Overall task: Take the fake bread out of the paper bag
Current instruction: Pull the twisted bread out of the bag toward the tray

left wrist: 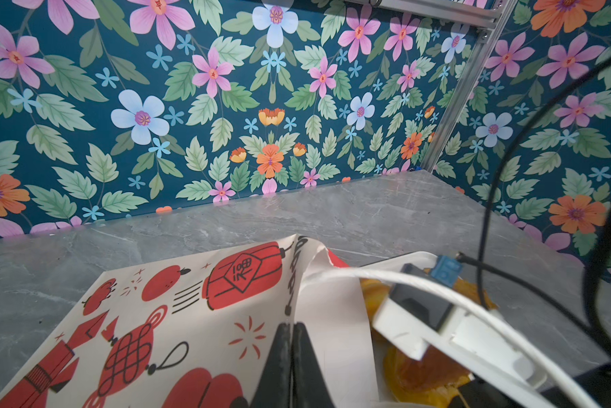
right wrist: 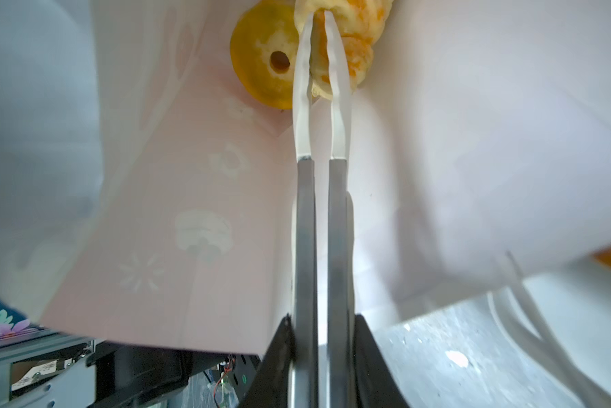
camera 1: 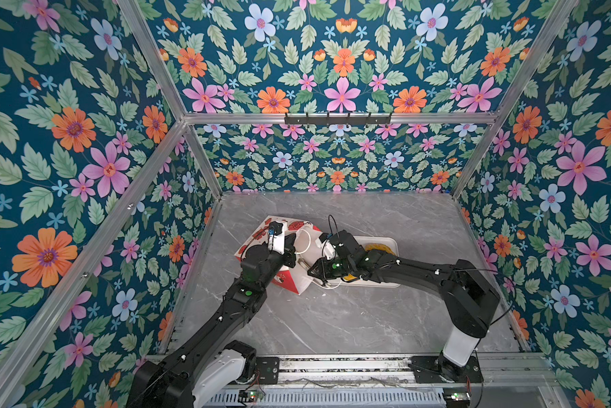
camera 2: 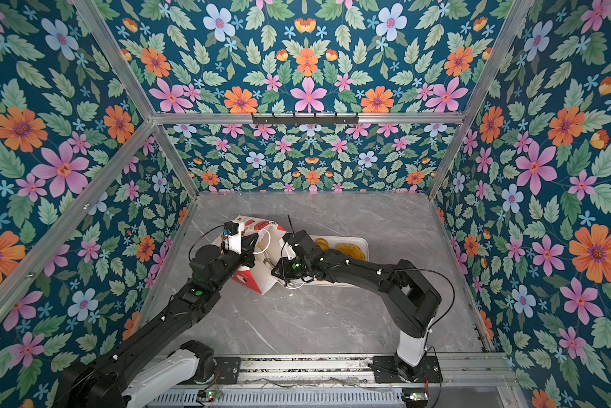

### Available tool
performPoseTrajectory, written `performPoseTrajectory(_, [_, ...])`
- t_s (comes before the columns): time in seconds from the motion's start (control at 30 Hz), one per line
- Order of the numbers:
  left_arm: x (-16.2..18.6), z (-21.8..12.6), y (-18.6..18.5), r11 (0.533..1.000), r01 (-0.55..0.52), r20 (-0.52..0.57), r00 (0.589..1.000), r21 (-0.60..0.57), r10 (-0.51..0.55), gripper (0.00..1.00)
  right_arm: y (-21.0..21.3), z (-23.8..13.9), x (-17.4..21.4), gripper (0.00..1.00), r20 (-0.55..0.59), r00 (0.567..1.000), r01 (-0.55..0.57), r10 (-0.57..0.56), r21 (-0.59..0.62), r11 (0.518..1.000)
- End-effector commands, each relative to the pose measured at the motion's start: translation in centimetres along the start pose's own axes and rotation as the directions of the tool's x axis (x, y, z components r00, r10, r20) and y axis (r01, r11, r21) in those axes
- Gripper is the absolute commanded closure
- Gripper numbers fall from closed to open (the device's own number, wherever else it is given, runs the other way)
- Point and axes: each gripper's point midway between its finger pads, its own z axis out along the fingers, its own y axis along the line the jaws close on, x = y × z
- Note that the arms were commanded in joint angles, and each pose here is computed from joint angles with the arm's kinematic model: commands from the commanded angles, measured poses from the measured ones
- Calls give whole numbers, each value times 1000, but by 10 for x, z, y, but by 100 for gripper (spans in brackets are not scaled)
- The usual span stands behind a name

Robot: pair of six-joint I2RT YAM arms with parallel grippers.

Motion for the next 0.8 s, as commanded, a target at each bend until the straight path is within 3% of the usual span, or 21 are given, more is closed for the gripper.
performPoseTrajectory(0.0, [-3, 1, 1, 1000, -19, 10, 1000, -8, 19, 93, -5, -12, 2, 89, 6, 999, 45, -46, 35, 998])
performPoseTrajectory(0.4, [-2, 6, 6, 999, -17, 0, 1000, -37, 17, 93, 4, -53, 13, 89, -13, 996, 94, -94, 49, 994])
performPoseTrajectory(0.77, [-6, 4, 31, 984, 9, 35, 999, -178, -3, 94, 2, -128, 53, 90, -91, 982, 175, -164, 131, 976])
